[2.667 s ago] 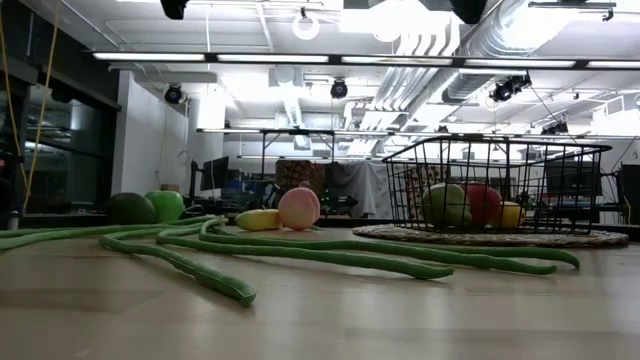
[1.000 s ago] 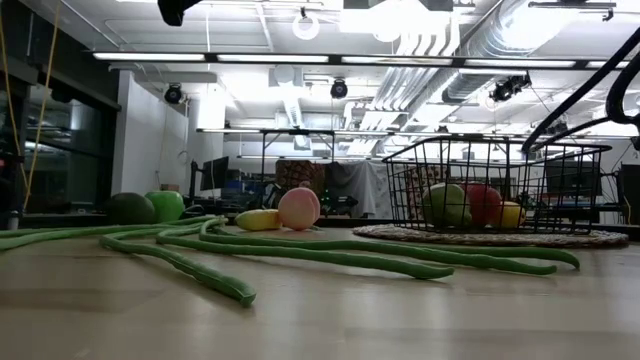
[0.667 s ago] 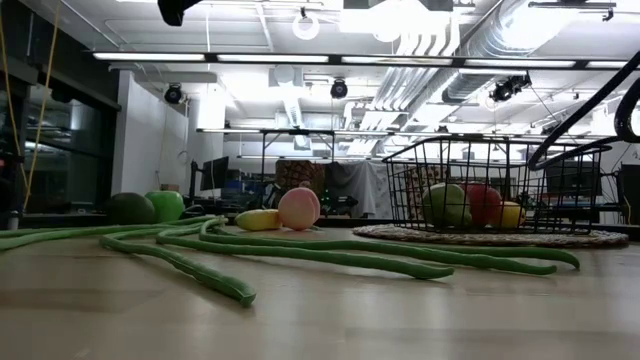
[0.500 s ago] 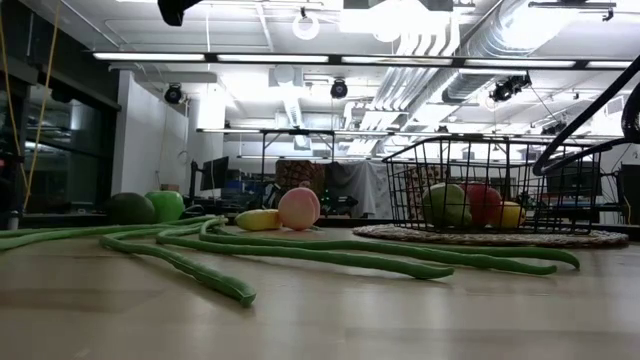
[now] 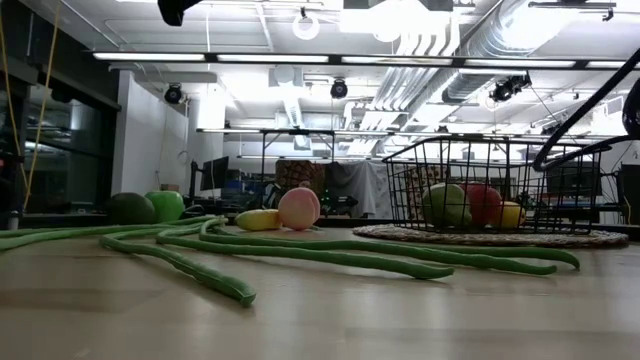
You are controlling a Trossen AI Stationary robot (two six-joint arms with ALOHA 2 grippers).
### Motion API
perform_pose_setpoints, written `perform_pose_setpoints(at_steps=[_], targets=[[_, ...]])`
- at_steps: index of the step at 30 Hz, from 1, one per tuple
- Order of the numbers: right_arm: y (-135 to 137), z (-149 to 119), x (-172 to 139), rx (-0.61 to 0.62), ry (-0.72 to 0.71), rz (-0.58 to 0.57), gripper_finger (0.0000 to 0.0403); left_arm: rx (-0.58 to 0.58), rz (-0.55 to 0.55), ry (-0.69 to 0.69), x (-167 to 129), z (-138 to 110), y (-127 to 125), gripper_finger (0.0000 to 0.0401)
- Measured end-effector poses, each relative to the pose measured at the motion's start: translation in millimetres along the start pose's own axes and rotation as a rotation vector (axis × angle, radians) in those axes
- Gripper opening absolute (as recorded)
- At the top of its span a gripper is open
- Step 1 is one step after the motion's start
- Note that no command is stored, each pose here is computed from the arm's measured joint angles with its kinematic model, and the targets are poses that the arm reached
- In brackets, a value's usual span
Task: Build produce basket
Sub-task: Put the green leaf lettuce into the wire basket
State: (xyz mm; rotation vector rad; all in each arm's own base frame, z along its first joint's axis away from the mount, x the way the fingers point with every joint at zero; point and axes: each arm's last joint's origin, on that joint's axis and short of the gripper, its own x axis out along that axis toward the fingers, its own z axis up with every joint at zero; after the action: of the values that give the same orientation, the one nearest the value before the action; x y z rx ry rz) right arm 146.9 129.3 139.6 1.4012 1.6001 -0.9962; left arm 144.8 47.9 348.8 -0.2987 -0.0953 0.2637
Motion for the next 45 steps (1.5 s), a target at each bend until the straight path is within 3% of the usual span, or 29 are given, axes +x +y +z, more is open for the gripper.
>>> perform_pose_setpoints(at_steps=[9,16,27,30,35,40,45], targets=[[-3.5,-2.1,-18.9,-0.006,-0.019,0.146,0.0150,0.000,0.000,0.000,0.0,0.0,0.0,0.0355],[-5.4,1.8,-47.7,-0.080,-0.059,0.382,0.0146,0.000,0.000,0.000,0.0,0.0,0.0,0.0355],[4.7,11.9,-130.6,-0.449,-0.233,1.125,0.0145,0.008,0.000,0.000,0.0,0.0,0.0,0.0355],[6.4,20.5,-156.4,-0.507,-0.328,1.224,0.0145,0.008,0.000,0.000,0.0,0.0,0.0,0.0355],[6.3,32.9,-208.7,-0.630,-0.492,1.136,0.0145,0.007,0.004,-0.001,0.0,0.0,0.2,0.0355],[2.7,41.1,-266.8,-0.768,-0.692,0.858,0.0145,0.001,0.022,-0.009,-0.1,0.4,0.6,0.0355],[6.4,54.2,-312.0,-0.865,-0.746,0.547,0.0145,0.000,0.021,-0.009,-0.1,0.5,0.6,0.0355]])
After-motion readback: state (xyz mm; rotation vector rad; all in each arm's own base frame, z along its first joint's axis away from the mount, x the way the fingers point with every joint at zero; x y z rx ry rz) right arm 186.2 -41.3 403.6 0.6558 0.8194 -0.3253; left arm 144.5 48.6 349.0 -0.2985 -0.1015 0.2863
